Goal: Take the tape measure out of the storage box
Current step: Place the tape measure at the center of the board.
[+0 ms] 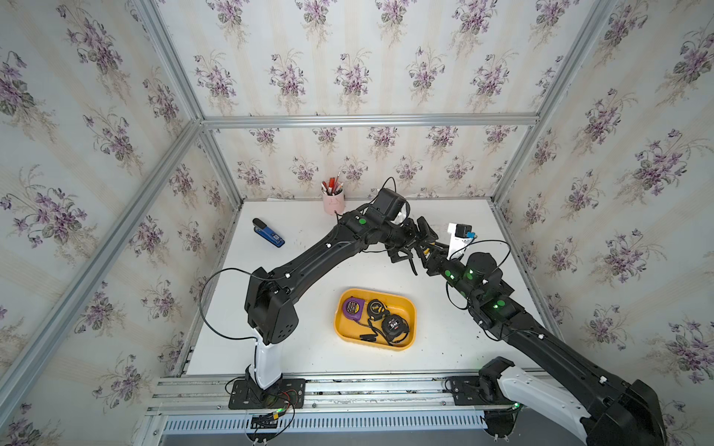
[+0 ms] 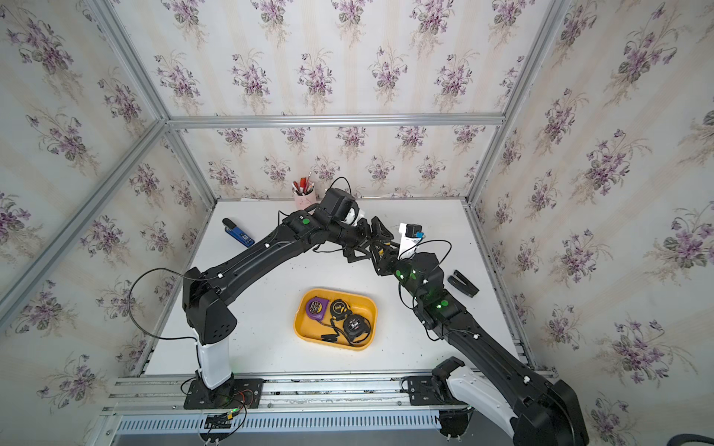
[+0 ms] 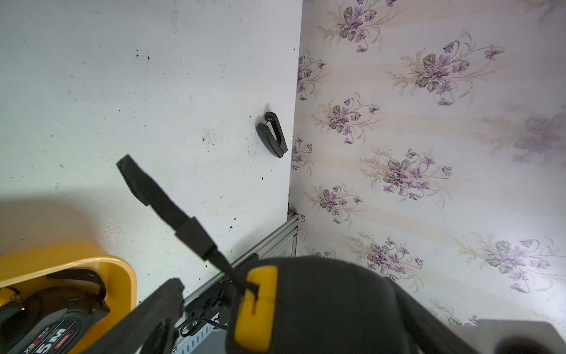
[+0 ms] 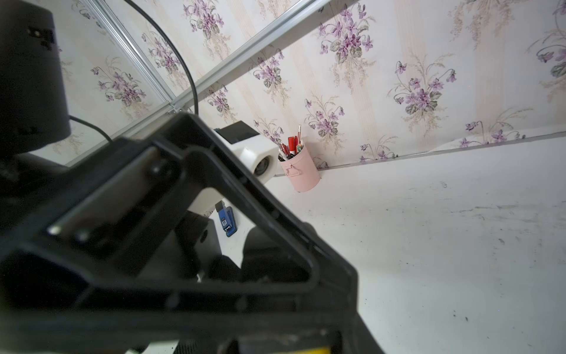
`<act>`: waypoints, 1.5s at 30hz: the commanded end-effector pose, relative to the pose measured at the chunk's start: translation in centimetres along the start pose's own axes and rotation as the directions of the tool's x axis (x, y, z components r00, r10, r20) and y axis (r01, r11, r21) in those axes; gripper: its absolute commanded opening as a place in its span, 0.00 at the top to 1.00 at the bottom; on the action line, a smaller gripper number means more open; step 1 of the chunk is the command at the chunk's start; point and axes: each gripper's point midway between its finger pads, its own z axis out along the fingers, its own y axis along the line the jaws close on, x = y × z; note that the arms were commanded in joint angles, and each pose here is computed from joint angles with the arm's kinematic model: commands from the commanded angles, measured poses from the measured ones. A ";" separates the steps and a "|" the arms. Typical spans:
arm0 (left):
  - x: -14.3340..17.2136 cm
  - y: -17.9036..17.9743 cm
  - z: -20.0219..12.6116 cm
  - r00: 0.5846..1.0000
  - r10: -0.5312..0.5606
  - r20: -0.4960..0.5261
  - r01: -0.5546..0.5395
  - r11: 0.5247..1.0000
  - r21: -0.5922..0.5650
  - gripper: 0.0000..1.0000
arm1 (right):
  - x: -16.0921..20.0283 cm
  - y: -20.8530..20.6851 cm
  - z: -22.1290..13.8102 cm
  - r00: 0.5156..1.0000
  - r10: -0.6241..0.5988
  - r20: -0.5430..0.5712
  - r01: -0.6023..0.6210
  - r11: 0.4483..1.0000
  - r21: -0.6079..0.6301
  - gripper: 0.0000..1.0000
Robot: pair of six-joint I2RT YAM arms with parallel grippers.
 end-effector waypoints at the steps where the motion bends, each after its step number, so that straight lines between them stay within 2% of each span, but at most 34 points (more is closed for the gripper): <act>1: -1.2 0.0 -0.6 0.999 0.026 0.043 -0.026 1.000 0.000 0.00 | -0.9 -1.8 -0.6 1.000 -0.012 0.027 0.008 0.993 0.118 0.72; 9: -3.7 0.9 -4.5 0.972 0.156 0.173 -0.140 0.985 -0.102 0.00 | 5.0 -9.0 -0.9 0.972 0.164 -0.168 -0.108 0.948 0.299 0.72; 11: -3.7 1.4 -5.3 0.962 0.201 0.186 -0.173 0.973 -0.156 0.00 | 5.8 -10.2 -0.7 0.961 0.203 -0.186 -0.134 0.934 0.330 0.72; 14: -3.7 3.8 -6.5 0.943 0.269 0.195 -0.204 0.932 -0.299 0.00 | 6.5 -11.6 0.1 0.942 0.273 -0.198 -0.186 0.911 0.369 0.72; 20: -1.5 10.0 -7.3 0.927 0.366 0.075 -0.262 0.780 -0.568 0.00 | 9.0 -12.3 2.7 0.873 0.397 -0.282 -0.283 0.885 0.370 0.71; 24: 0.8 13.4 -7.3 0.930 0.366 -0.020 -0.291 0.704 -0.648 0.00 | 11.1 -12.1 3.9 0.814 0.465 -0.347 -0.342 0.868 0.361 0.72; 32: 2.8 16.9 -8.3 0.926 0.356 -0.121 -0.330 0.614 -0.717 0.00 | 14.9 -12.3 4.5 0.690 0.590 -0.419 -0.462 0.805 0.373 0.72; 40: 3.7 19.0 -6.8 0.912 0.341 -0.230 -0.392 0.551 -0.737 0.00 | 17.7 -13.3 4.5 0.605 0.643 -0.471 -0.451 0.763 0.463 0.70; 45: 4.2 19.9 -6.7 0.904 0.336 -0.264 -0.411 0.517 -0.750 0.00 | 20.2 -14.2 3.5 0.539 0.688 -0.486 -0.439 0.722 0.534 0.70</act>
